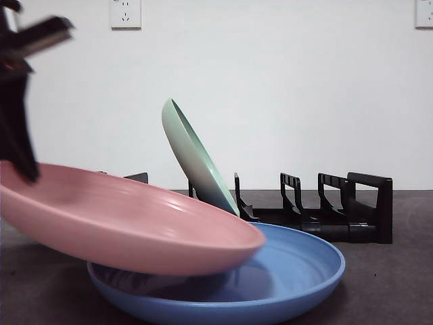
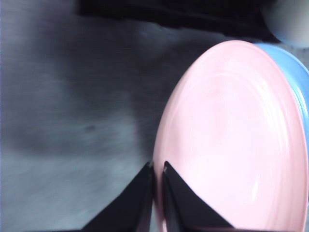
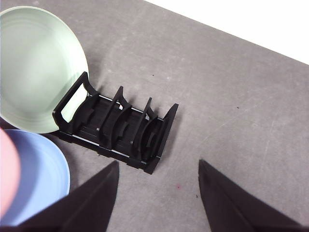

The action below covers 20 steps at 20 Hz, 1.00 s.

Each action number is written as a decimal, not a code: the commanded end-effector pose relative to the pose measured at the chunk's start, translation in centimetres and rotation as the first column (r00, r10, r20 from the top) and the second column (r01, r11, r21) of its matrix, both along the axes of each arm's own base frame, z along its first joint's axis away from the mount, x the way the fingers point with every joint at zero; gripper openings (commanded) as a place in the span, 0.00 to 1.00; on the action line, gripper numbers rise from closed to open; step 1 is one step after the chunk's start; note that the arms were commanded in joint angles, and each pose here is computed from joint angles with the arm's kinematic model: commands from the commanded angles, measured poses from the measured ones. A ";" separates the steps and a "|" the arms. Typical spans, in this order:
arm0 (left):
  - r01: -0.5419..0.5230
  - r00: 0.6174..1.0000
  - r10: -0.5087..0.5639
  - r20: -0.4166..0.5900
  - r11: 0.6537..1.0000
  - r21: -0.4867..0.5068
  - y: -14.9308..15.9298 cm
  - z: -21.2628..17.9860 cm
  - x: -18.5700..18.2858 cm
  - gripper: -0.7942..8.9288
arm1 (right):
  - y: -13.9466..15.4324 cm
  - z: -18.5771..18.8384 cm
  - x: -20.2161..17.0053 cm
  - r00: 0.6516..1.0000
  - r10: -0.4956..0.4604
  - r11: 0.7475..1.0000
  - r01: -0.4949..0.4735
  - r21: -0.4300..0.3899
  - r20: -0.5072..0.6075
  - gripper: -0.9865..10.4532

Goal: Place the plate

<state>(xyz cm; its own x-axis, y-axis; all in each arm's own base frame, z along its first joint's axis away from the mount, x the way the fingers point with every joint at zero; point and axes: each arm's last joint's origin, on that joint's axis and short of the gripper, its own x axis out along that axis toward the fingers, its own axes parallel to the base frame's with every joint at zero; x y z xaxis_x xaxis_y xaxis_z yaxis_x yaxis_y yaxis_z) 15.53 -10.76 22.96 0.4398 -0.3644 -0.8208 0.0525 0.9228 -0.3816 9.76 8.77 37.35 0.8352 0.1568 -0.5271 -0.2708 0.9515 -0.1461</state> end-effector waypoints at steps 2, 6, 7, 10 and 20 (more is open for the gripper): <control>0.007 1.000 -0.007 -0.020 1.000 -0.028 -2.3 -1.1 1.0 0.10 | 0.2 0.5 0.0 1.000 0.009 1.000 -0.009 0.014 0.011 0.31; 0.036 0.998 -0.037 -0.041 0.999 -0.026 -4.1 -2.7 1.7 0.10 | 0.2 0.5 0.0 1.000 0.009 1.000 -0.009 0.015 0.011 0.31; 0.036 0.998 -0.037 -0.042 0.999 -0.028 -4.4 -2.9 1.8 0.10 | 0.2 0.5 0.0 1.000 0.009 1.000 -0.009 0.015 0.011 0.31; 0.040 0.998 -0.041 -0.037 0.999 -0.033 -4.9 -3.4 2.3 0.10 | 0.2 0.4 0.0 1.000 0.024 0.999 -0.024 0.024 0.002 0.31; 0.037 0.998 -0.038 -0.060 0.999 -0.014 -5.1 -4.1 2.6 0.44 | 0.2 0.4 0.0 1.000 0.027 0.999 -0.027 0.026 0.000 0.31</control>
